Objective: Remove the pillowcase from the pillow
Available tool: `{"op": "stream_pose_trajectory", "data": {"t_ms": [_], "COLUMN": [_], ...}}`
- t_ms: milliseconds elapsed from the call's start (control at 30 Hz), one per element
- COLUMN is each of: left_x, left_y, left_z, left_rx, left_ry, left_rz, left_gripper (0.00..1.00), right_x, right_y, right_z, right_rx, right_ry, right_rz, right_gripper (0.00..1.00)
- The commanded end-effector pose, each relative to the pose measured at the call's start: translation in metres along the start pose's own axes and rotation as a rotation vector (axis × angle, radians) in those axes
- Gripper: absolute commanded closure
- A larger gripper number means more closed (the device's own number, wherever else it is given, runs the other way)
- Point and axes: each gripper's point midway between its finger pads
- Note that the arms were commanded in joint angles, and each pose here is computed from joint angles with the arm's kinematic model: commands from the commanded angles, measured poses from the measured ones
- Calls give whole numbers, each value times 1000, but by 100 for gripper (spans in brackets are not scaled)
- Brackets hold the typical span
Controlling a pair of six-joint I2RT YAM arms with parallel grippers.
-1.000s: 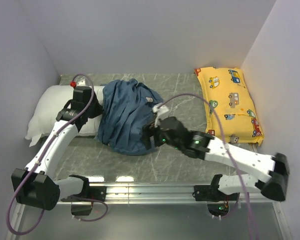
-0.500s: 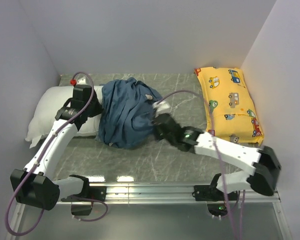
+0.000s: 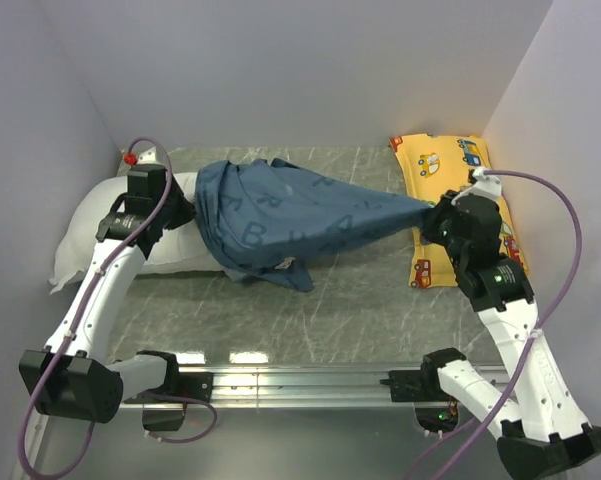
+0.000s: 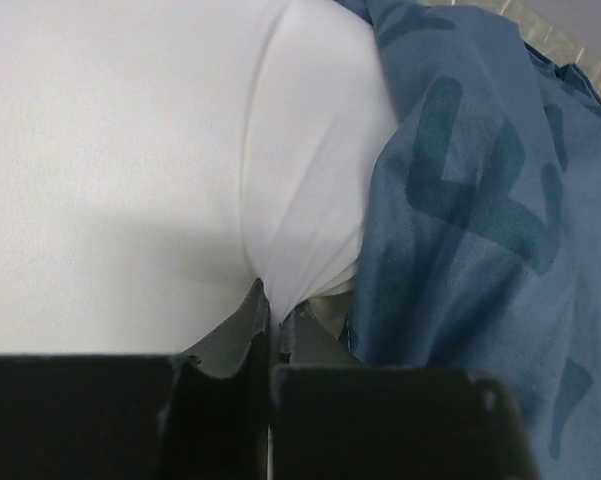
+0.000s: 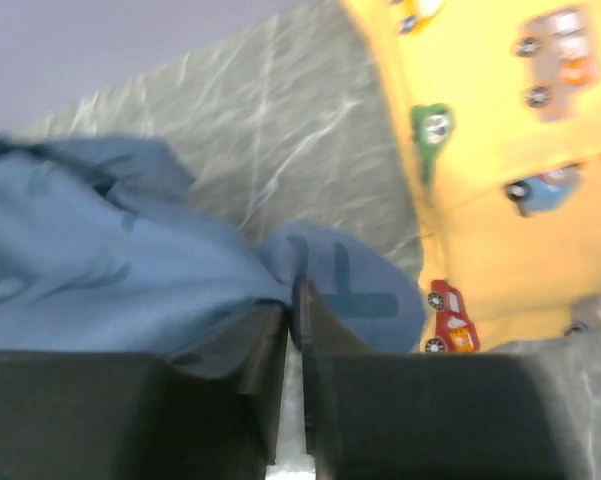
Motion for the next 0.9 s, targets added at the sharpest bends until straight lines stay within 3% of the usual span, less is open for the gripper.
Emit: {"op": "stream_pose_trajectory", "data": {"t_ms": [0,33,67,167,333,533,633,733,767,800,867], "left_x": [7,6,6,0,-6,-9,-8,-9,-10,-9,-8], "left_y": [7,7,7,7,9,11,12,14,13,14,13], "left_z": [30,29,28,25,25,26,27,28,28,28,26], "left_rx": [-122,-122,-121,-111,-112,-110,-113,-118,-118,-120,-113], "left_ry": [12,15,16,18,18,14,10,12,12,11,4], "left_rz": [13,6,3,-22,-39,-45,-42,-49,-51,-49,-45], "left_gripper": [100,100,100,100,100,100,100,100,100,100,100], "right_x": [66,80,92,133,182,201,201,203,202,198,184], "right_y": [8,13,19,38,70,49,33,21,20,19,15], "right_z": [-28,-35,-42,-81,-159,-211,-216,-208,-202,-187,-162], "right_rx": [153,142,128,176,254,259,233,208,197,176,140], "right_ry": [16,55,102,233,457,631,657,661,644,612,544], "right_rz": [253,283,307,432,617,568,478,436,426,409,349], "right_gripper": [70,59,41,25,15,12,21,65,92,100,100]}}
Point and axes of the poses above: each gripper's point midway between its finger pads, its own y axis back along the fingers, its own x axis along the line the jaws close on, z = x × y, and after that the axes turned 13 degrees about -y, right-handed
